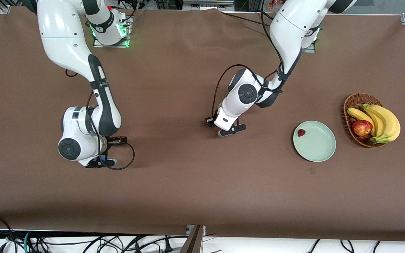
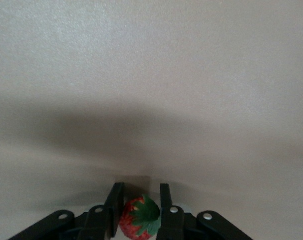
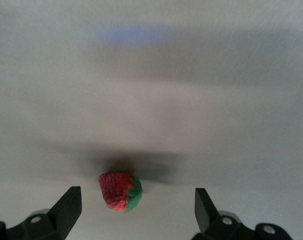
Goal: Collect all strawberries into plate
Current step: 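Grasp the middle strawberry with the left gripper while the right gripper grasps the last, then carry the strawberry to the plate with the left gripper while the right gripper carries another, then open the left gripper over the plate while the right gripper sets the strawberry mid-table, then reach the left gripper to the middle strawberry while the right gripper returns to rest, then grasp the last strawberry with the left gripper and lift it, then carry the strawberry onto the plate and open the left gripper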
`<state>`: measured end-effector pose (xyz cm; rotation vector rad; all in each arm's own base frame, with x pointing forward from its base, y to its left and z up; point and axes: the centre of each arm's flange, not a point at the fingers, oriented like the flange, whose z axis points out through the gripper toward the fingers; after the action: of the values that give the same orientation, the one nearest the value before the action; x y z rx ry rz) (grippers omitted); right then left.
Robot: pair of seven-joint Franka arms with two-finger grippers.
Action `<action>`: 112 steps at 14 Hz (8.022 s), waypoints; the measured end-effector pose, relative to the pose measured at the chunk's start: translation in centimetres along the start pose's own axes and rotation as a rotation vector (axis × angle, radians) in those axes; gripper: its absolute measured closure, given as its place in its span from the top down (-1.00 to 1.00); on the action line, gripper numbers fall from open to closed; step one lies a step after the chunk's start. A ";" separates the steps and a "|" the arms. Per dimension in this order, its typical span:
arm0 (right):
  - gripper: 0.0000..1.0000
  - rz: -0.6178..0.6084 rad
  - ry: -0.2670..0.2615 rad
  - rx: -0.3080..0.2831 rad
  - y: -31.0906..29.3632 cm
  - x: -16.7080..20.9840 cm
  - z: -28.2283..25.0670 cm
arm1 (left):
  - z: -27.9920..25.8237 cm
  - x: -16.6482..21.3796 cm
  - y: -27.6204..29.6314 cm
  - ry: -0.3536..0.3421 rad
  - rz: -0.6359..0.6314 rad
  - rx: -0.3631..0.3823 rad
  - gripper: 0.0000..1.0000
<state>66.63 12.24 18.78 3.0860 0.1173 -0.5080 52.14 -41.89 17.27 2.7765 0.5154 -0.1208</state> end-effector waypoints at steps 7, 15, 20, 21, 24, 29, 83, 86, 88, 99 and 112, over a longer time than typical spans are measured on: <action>0.08 -0.001 -0.007 0.015 -0.6 -0.3 0.9 | 0.5 -1.2 0.6 -0.004 0.034 0.013 0.09; -0.30 -0.001 0.009 0.033 -1.2 -0.5 1.0 | -0.5 -0.2 0.5 -0.016 0.012 0.033 -0.32; -0.30 0.016 0.040 0.074 -1.8 -0.1 0.1 | -9.8 6.9 -0.7 -0.119 -0.074 0.110 -0.32; -0.30 0.030 0.052 0.084 -2.7 0.0 -0.5 | -11.1 7.7 -1.5 -0.139 -0.071 0.130 -0.32; -0.30 0.150 0.094 0.105 -8.7 -0.2 -2.6 | -15.7 11.6 -7.1 -0.235 0.019 0.192 -0.32; -0.30 0.394 0.218 0.207 -24.5 -3.1 -5.6 | -22.9 18.1 -18.5 -0.301 0.142 0.260 -0.32; 1.00 0.037 0.234 0.035 14.2 -26.4 -39.2 | -6.8 8.6 -4.8 0.050 -0.770 0.126 1.00; 1.00 0.008 0.216 -0.048 12.4 -25.4 -38.4 | -6.4 8.8 -5.6 0.065 -0.846 0.144 1.00; 1.00 -0.006 0.208 -0.075 11.4 -25.0 -38.1 | -5.9 8.7 -5.7 0.079 -0.884 0.140 1.00; 1.00 -0.004 0.186 -0.080 11.6 -24.0 -37.1 | -3.0 8.2 -5.7 0.092 -0.970 0.132 -0.34; 1.00 -0.012 0.182 -0.080 11.2 -23.6 -36.8 | -14.8 16.3 -15.3 0.020 -0.692 0.335 -0.34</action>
<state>56.98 0.27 61.20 3.0480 0.1535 -0.2165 62.13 -18.15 24.63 2.7677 1.5661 -0.3587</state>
